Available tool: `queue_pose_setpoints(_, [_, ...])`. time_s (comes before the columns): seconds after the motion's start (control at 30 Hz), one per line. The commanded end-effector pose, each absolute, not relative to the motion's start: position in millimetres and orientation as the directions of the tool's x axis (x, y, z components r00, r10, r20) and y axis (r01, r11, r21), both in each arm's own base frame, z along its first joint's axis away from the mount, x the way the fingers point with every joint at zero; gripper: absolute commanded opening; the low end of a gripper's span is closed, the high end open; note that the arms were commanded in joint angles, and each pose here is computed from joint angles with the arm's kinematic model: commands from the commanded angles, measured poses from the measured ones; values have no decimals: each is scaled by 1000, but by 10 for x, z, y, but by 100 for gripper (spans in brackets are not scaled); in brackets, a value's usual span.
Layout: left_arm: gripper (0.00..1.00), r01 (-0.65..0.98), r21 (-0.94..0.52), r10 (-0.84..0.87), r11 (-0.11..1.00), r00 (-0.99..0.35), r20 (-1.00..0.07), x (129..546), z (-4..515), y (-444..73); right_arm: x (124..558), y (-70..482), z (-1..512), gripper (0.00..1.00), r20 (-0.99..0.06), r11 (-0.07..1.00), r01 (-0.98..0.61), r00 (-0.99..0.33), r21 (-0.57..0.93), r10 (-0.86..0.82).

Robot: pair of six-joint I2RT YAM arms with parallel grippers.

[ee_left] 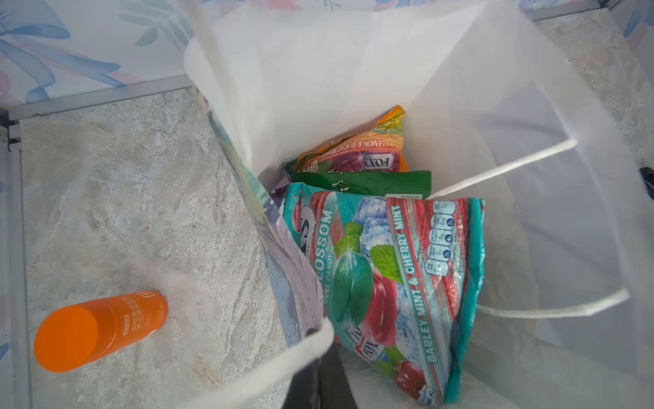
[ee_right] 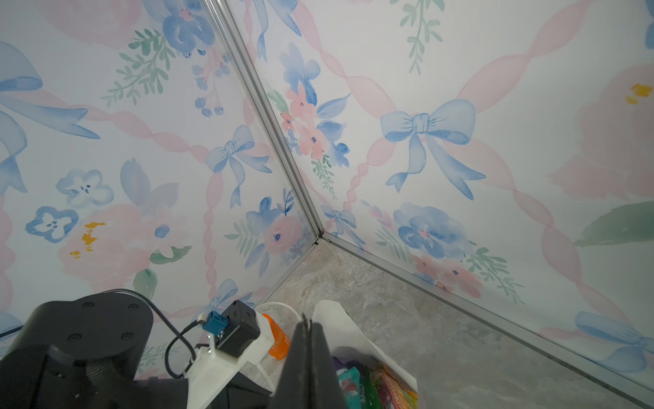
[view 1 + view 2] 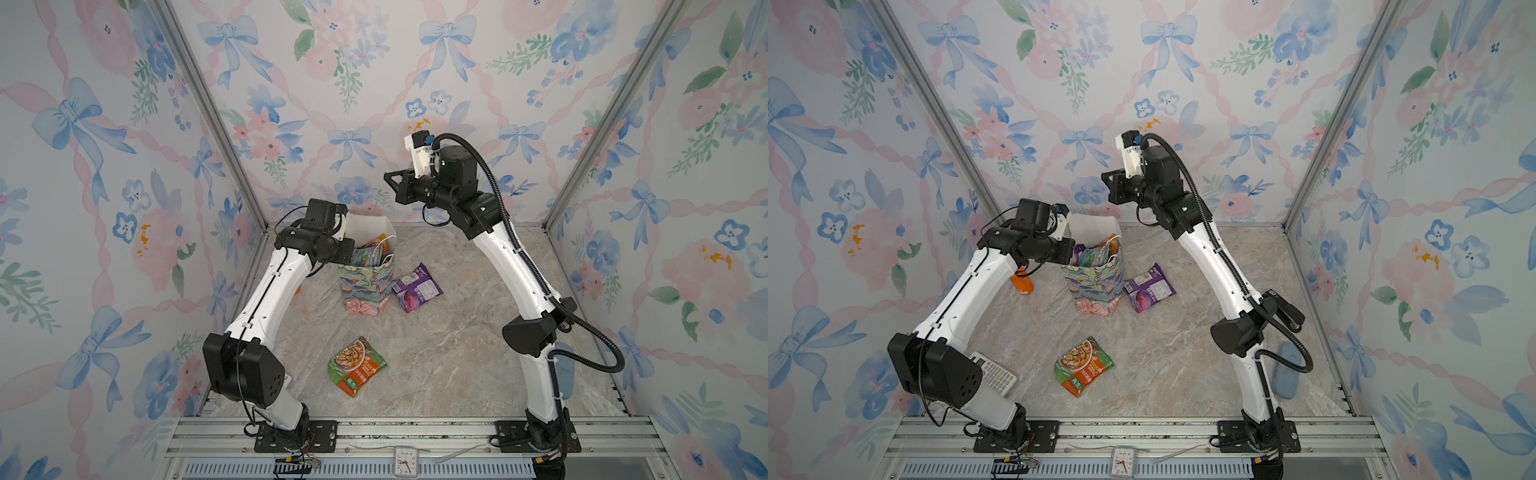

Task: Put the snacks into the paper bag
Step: 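Lower the teal packet into the bag opening beside the left gripper, then open the right gripper to release the teal packet and raise it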

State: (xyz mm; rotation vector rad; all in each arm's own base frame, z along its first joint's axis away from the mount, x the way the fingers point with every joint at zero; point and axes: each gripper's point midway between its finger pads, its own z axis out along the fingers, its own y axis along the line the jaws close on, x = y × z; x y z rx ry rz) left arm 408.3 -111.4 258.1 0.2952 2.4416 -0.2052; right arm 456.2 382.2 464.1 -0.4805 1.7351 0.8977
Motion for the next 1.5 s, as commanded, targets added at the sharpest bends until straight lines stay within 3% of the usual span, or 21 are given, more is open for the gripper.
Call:
queue_pose_setpoints(0.0, [0, 275, -65, 174, 959, -756, -632, 4046, 2574, -1116, 4486, 3809, 4572, 0, -929, 636, -700, -362, 325, 76])
queue_pose_setpoints(0.27, [0, 276, -59, 177, 959, -752, -635, 4039, 2595, -1113, 4436, 3609, 4138, 15, -899, 689, -653, -437, 315, -3])
queue_pose_setpoints(0.57, [0, 273, -62, 173, 960, -752, -636, 4047, 2599, -1110, 4203, 3476, 3629, 23, -834, 751, -642, -492, 155, -248])
queue_pose_setpoints(0.77, [0, 275, -70, 168, 959, -748, -641, 4046, 2629, -1123, 4072, 3510, 3390, 40, -788, 760, -636, -532, 130, -311])
queue_pose_setpoints(0.93, [0, 281, -77, 165, 957, -742, -650, 4049, 2678, -1144, 4002, 3572, 3231, 49, -755, 759, -638, -561, 131, -341])
queue_pose_setpoints(1.47, [0, 281, -76, 165, 957, -737, -656, 4016, 2705, -1132, 4072, 3649, 2642, 49, -649, 787, -601, -656, 139, -387])
